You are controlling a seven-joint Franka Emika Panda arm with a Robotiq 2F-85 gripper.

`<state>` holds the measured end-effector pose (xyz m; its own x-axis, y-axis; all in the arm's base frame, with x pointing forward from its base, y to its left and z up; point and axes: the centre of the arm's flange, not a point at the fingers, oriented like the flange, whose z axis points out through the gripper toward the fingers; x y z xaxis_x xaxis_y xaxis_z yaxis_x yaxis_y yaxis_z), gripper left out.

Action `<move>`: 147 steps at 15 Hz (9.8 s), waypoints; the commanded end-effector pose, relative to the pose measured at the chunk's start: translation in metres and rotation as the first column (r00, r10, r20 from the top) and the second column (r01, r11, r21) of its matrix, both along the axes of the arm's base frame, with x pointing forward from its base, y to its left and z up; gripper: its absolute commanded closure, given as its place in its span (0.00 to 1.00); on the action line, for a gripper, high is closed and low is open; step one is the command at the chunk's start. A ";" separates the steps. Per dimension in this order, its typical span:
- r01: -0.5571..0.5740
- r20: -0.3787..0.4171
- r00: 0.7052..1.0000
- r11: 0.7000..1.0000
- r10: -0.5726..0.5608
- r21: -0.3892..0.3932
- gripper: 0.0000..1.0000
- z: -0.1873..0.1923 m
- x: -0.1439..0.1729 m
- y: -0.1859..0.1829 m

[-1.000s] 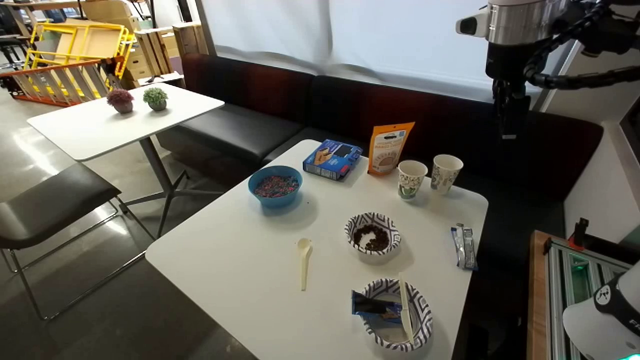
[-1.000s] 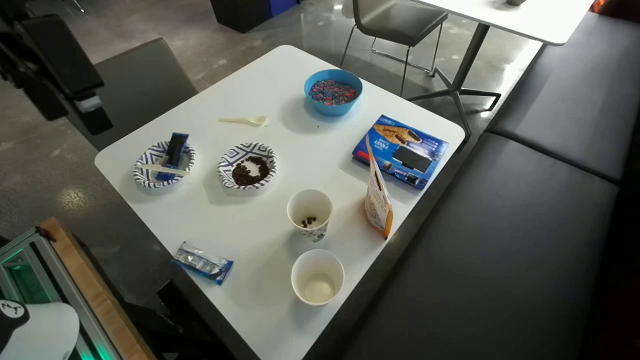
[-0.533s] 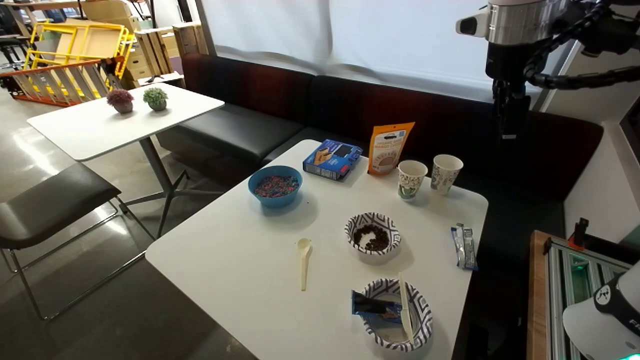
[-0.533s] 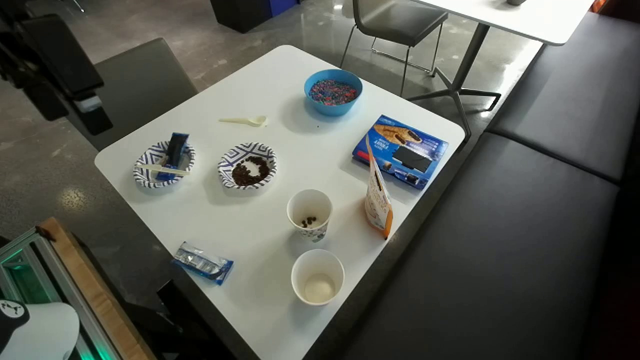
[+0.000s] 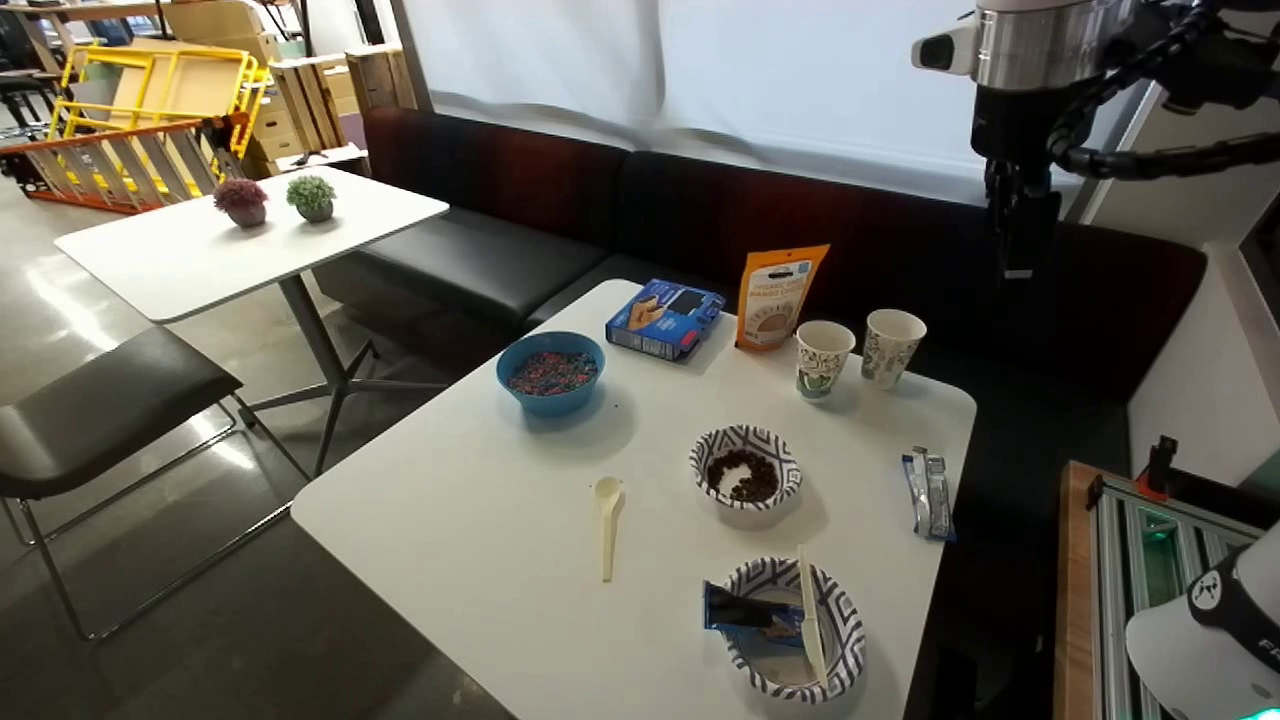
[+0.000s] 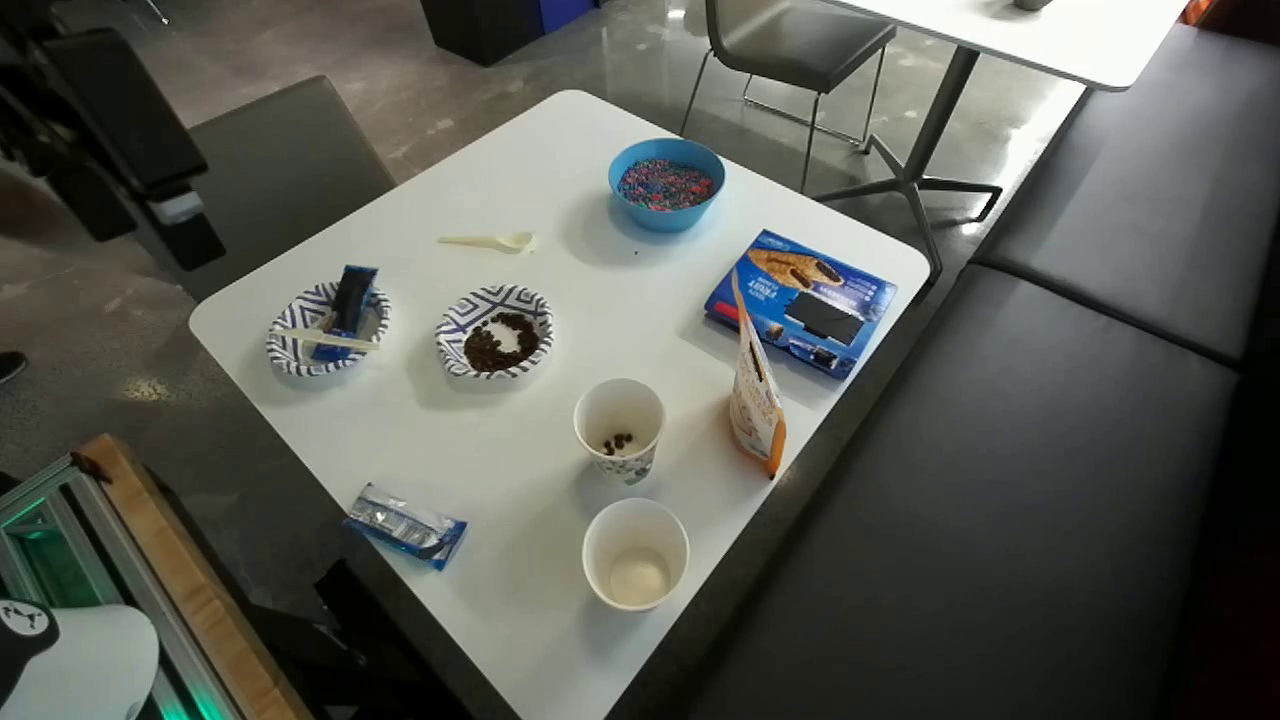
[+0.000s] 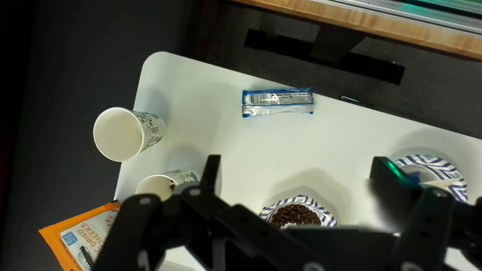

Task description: Move the blue packet forward to the left side of the table

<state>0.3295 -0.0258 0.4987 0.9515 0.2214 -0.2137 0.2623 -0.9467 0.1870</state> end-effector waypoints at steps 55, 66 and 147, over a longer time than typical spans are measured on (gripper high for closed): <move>0.922 -0.239 0.383 0.353 -0.892 0.159 0.00 -0.305 0.012 -0.129; 0.959 -0.236 0.284 0.268 -0.929 0.097 0.00 -0.335 0.000 -0.134; 0.631 -0.295 -0.072 -0.272 -0.953 0.726 1.00 -0.320 0.432 0.215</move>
